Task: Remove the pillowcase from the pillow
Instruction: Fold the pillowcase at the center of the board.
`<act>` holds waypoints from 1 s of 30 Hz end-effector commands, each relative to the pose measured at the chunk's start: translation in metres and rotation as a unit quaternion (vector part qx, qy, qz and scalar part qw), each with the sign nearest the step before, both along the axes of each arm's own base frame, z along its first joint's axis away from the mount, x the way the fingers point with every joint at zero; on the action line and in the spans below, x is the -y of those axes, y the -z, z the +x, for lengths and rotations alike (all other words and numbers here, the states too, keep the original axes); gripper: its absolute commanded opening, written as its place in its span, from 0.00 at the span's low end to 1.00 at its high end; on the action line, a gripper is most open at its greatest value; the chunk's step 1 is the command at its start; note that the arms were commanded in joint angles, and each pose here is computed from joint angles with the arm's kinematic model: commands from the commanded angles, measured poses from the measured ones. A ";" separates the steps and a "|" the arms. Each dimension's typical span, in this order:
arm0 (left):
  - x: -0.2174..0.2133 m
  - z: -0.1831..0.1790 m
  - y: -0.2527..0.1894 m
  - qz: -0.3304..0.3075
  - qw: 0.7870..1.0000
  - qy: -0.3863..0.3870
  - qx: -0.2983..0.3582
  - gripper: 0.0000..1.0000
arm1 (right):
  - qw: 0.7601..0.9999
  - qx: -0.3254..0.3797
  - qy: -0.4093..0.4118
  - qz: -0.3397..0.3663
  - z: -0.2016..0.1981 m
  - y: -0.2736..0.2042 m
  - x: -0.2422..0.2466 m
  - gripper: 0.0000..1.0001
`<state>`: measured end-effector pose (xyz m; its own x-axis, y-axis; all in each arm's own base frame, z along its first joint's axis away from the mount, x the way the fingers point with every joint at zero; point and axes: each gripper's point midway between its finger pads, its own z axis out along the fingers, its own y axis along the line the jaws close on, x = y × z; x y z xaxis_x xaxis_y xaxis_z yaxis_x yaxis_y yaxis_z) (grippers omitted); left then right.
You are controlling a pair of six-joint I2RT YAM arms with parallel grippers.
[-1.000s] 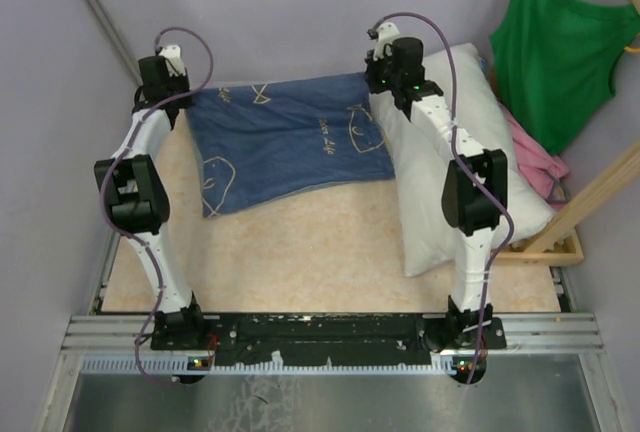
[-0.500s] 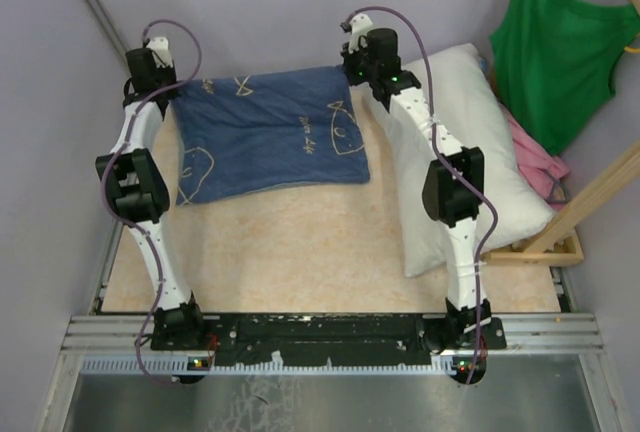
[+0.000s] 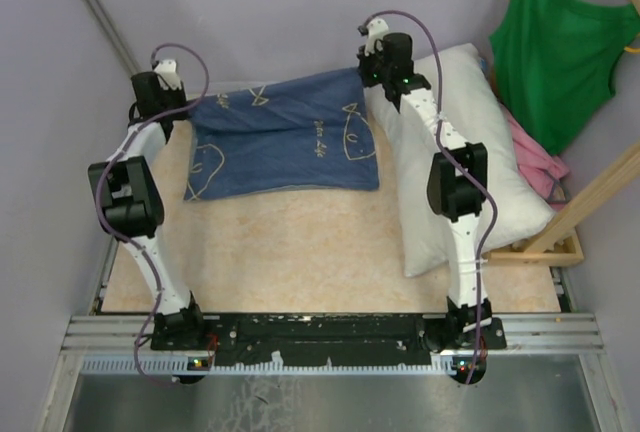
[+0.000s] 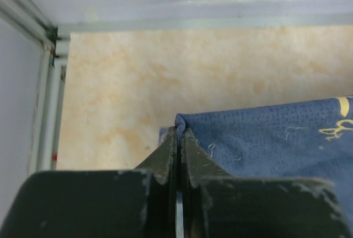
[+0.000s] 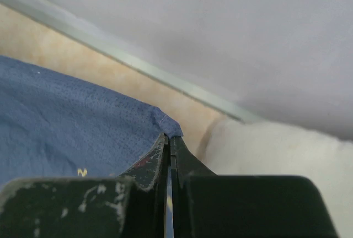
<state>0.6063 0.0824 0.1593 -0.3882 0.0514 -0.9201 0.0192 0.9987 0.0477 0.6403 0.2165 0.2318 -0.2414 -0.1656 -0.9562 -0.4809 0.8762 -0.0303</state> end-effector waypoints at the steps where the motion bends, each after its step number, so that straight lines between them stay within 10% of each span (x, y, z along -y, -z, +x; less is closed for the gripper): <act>1: -0.003 -0.021 -0.046 -0.005 0.997 -0.017 0.073 0.00 | 0.999 0.038 -0.001 0.005 -0.024 -0.034 0.012 0.00; 17: 0.003 -0.124 0.002 -0.127 0.979 -0.160 -0.005 0.00 | 0.994 -0.068 0.034 0.085 -0.140 0.019 0.043 0.00; 30: 0.042 -0.205 0.117 -0.228 0.944 -0.192 -0.140 0.00 | 0.942 -0.264 0.110 0.177 -0.208 0.152 0.044 0.02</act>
<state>0.4104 0.0481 0.0451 -0.5515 -0.4738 -0.6866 -0.3931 0.8735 -0.2871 0.4253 0.1747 0.0792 -0.6903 0.1553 -0.7067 -0.2248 0.8824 0.4134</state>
